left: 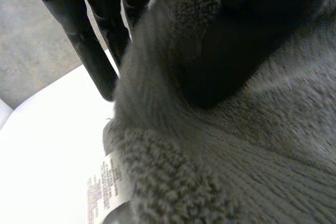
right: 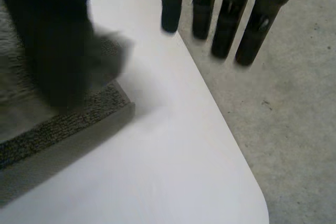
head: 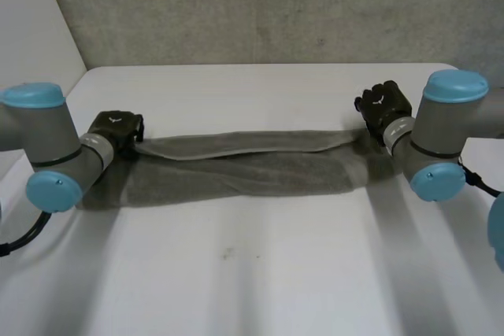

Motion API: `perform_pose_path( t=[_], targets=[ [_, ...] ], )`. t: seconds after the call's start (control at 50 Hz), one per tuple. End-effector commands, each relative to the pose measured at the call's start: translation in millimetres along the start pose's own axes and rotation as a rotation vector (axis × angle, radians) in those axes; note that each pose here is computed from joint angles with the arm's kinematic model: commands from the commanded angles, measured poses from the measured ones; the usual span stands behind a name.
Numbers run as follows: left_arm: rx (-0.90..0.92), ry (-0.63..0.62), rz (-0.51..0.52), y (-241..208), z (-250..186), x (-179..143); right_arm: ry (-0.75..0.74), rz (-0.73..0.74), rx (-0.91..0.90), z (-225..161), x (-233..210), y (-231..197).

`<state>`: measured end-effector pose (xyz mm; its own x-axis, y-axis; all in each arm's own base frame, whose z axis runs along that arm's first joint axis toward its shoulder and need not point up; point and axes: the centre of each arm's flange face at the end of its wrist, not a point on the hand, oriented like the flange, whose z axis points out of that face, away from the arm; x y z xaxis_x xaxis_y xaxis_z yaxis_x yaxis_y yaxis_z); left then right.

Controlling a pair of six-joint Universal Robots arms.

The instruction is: Fold the towel.

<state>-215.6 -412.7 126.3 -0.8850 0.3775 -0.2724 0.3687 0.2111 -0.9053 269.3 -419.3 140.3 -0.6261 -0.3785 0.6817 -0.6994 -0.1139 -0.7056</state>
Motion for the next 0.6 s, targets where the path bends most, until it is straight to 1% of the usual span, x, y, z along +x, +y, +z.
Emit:
perform_pose_path(
  t=[0.02, 0.04, 0.06, 0.1, 0.12, 0.16, 0.22, 0.26, 0.28, 0.32, 0.34, 0.38, 0.4, 0.44, 0.5, 0.54, 0.6],
  targets=[
    [0.046, 0.025, 0.023, -18.8, -7.6, 14.2, 0.045, 0.009, 0.006, -1.8, 9.8, -12.0],
    [0.070, 0.021, 0.027, -29.5, -12.4, 13.2, 0.066, 0.019, 0.019, -5.4, 19.0, -20.8],
    [0.071, 0.021, 0.027, -29.6, -12.5, 13.2, 0.066, 0.019, 0.019, -5.5, 19.1, -20.9],
    [0.126, 0.010, 0.033, -52.6, -23.2, 9.0, 0.099, 0.068, 0.050, -16.0, 37.2, -38.6],
    [0.126, 0.010, 0.033, -52.7, -23.2, 8.9, 0.099, 0.068, 0.051, -16.1, 37.3, -38.7],
    [0.182, -0.004, 0.039, -75.2, -33.8, 4.5, 0.118, 0.123, 0.076, -29.5, 54.6, -52.4],
    [0.206, -0.012, 0.034, -85.0, -39.6, 2.3, 0.120, 0.135, 0.081, -36.9, 59.2, -57.0],
    [0.227, -0.014, 0.035, -94.4, -49.1, 0.9, 0.099, 0.139, 0.079, -53.2, 62.2, -62.8],
    [0.227, -0.014, 0.035, -94.5, -49.1, 0.9, 0.099, 0.139, 0.079, -53.3, 62.2, -62.8],
    [0.230, -0.016, 0.035, -97.7, -57.8, -0.2, 0.040, 0.146, 0.058, -71.2, 58.4, -64.7],
    [0.230, -0.016, 0.035, -97.7, -57.9, -0.2, 0.039, 0.146, 0.057, -71.3, 58.4, -64.7],
    [0.206, -0.007, 0.031, -92.4, -67.6, 2.5, -0.036, 0.161, 0.017, -87.9, 50.7, -61.2],
    [0.206, -0.006, 0.031, -92.4, -67.7, 2.5, -0.036, 0.161, 0.017, -88.0, 50.7, -61.2],
    [0.190, 0.000, 0.029, -88.0, -72.6, 4.5, -0.101, 0.192, -0.042, -98.8, 40.9, -49.6],
    [0.147, 0.025, 0.024, -75.0, -84.4, 11.0, -0.122, 0.217, -0.075, -101.2, 38.9, -39.4],
    [0.111, 0.038, 0.019, -63.0, -93.4, 15.8, -0.157, 0.264, -0.108, -104.1, 33.9, -25.2],
    [0.097, 0.045, 0.019, -53.0, -99.4, 20.6, -0.196, 0.292, -0.112, -104.0, 29.1, -15.0]
  ],
)
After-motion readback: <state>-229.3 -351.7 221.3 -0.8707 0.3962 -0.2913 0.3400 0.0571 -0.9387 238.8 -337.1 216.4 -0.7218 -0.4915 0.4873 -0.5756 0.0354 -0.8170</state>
